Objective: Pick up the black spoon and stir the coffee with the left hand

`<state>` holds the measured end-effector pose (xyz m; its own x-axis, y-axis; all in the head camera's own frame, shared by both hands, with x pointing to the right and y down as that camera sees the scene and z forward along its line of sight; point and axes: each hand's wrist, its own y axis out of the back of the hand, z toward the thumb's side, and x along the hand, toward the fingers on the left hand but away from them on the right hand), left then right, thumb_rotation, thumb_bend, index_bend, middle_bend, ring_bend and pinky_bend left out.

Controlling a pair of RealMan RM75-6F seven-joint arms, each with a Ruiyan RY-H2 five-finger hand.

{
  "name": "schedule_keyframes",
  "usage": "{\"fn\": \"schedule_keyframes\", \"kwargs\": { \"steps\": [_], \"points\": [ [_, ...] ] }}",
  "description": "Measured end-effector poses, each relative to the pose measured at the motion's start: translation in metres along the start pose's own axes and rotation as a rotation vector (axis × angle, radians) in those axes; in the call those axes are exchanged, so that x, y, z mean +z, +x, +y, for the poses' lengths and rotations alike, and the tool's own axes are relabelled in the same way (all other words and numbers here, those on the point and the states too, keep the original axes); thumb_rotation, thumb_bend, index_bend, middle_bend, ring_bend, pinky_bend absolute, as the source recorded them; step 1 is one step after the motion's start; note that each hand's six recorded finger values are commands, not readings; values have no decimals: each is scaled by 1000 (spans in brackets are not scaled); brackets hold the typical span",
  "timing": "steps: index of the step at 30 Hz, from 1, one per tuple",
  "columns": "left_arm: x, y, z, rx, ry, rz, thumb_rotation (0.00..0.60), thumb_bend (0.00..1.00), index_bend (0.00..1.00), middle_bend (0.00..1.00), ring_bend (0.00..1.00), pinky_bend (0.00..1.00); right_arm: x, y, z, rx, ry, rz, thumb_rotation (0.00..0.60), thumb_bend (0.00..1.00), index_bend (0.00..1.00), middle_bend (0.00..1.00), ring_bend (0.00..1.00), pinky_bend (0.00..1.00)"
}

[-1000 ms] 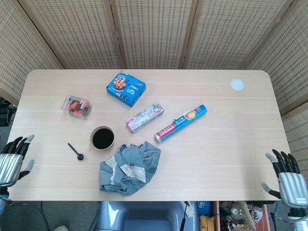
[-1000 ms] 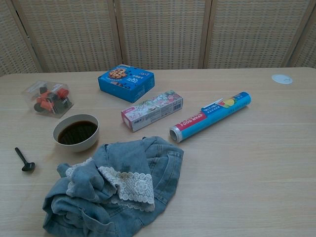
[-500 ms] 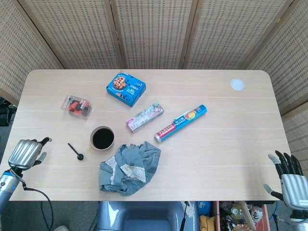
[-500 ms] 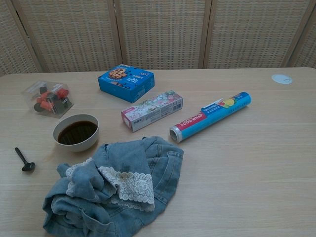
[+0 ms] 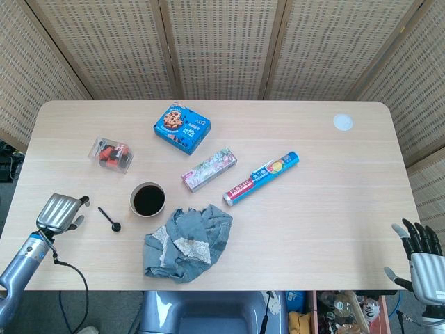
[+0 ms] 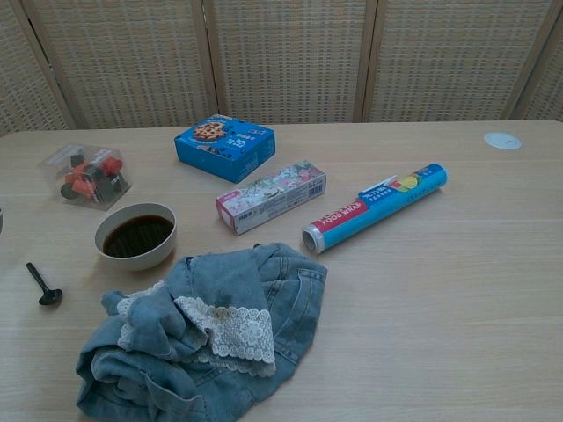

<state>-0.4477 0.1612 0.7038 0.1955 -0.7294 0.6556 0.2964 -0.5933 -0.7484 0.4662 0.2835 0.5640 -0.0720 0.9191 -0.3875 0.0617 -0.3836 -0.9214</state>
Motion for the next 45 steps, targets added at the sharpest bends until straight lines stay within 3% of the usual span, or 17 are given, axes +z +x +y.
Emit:
{"fn": "schedule_keyframes", "kwargs": {
  "steps": [25,45],
  "points": [
    [16,47,-26,-68,-18,7,600,351,461,815,710,723,-8,3,0,3,12,-39,600,212,171,159,0,0],
    [19,56,-37,-99,-32,10,600,352,488,815,710,723,-11,4,0,5,17,-52,600,212,171,159,0,0]
  ]
}}
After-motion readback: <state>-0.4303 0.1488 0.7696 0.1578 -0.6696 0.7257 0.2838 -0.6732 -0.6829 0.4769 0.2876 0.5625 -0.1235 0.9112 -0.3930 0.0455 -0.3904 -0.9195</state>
